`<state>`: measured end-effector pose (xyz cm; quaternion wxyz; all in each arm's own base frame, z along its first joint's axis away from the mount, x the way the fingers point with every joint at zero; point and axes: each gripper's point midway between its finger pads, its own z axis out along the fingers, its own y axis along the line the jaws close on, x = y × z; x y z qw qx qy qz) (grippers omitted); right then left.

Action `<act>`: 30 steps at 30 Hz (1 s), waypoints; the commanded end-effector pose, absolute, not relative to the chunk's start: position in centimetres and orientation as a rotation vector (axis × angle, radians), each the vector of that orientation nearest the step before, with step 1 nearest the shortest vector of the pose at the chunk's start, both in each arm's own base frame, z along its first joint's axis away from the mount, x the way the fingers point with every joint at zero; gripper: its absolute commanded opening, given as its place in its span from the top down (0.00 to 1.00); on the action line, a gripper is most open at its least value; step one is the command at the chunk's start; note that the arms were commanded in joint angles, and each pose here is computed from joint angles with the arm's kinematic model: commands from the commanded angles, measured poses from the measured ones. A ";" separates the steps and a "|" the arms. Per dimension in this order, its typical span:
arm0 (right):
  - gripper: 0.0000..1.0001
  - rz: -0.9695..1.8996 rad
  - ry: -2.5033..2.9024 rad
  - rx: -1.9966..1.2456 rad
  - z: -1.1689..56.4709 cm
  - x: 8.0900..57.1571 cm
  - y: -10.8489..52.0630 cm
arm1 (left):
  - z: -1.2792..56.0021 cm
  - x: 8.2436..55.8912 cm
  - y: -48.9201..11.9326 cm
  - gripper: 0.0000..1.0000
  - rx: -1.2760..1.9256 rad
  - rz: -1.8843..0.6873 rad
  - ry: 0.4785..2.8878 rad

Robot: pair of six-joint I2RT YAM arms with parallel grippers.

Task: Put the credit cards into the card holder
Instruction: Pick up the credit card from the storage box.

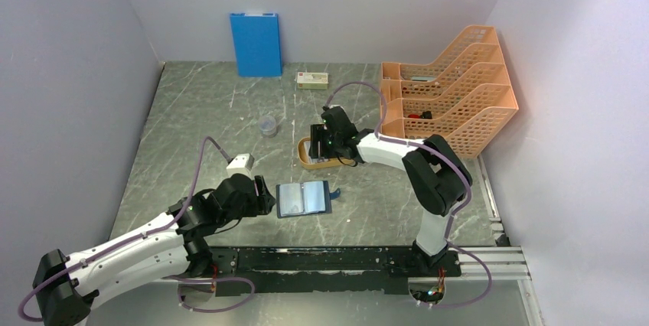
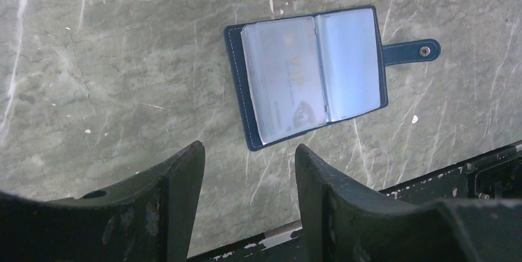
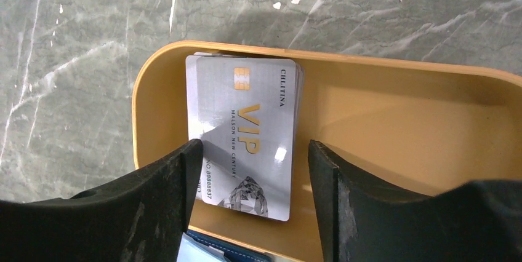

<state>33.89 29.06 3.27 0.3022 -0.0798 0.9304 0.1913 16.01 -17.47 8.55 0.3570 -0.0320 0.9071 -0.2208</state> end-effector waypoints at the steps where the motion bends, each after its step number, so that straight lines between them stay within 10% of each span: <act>1: 0.35 0.467 2.500 -0.198 2.2 33.3 27.6 | 9.3 16.2 -18.0 0.40 -0.078 -0.608 2.322; 19: 0.19 0.715 2.396 -0.105 5.8 33.7 27.7 | 9.4 16.2 -18.1 0.39 -0.085 -0.622 2.316; 30: 0.30 0.832 2.435 -0.058 4.7 34.0 27.7 | 9.2 16.1 -18.0 0.39 -0.088 -0.617 2.321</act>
